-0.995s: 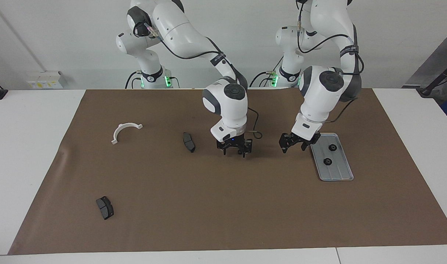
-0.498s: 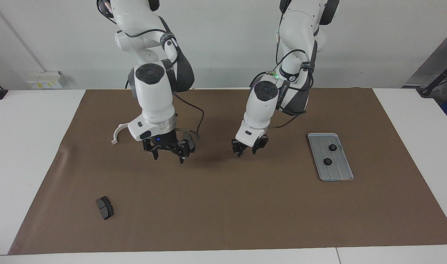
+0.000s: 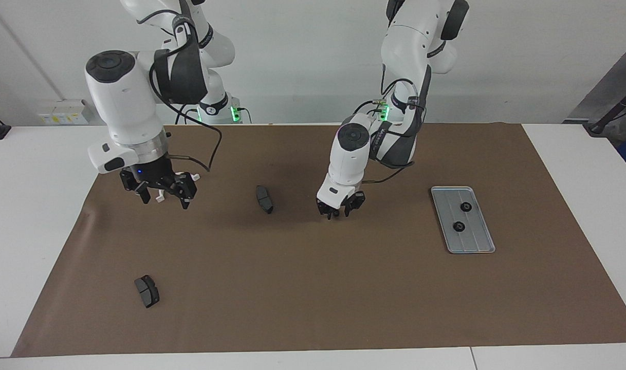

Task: Pick bearing gear from pile to tray

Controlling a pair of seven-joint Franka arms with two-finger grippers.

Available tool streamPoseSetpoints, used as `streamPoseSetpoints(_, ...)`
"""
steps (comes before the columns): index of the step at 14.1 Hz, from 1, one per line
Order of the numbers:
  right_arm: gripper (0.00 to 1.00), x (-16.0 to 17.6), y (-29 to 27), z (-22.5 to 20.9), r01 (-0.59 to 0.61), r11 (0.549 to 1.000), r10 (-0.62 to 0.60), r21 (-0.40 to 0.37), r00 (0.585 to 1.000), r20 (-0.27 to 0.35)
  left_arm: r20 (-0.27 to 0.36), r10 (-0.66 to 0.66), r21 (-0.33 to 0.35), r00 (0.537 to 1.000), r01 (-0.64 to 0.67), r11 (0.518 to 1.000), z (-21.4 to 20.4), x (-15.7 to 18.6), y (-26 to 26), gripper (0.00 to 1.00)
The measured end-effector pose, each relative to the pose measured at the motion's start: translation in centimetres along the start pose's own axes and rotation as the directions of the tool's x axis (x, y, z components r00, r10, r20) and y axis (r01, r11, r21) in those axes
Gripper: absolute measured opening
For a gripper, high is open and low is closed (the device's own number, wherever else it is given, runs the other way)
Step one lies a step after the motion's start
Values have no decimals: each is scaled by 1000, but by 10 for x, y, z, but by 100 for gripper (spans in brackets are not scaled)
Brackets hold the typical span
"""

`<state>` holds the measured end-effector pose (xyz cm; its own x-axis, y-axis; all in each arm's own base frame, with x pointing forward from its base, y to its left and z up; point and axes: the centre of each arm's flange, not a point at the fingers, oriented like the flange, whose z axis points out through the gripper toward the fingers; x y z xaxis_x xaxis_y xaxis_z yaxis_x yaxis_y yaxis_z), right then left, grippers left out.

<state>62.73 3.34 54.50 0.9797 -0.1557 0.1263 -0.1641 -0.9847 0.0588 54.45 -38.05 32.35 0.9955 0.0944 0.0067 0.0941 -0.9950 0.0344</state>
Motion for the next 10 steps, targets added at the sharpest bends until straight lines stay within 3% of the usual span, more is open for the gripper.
streamPoseSetpoints(10,100,-35,76,-80,65,998,-65,4,994,84,7,11,6,1000,-12,1000,20,-14,0,50)
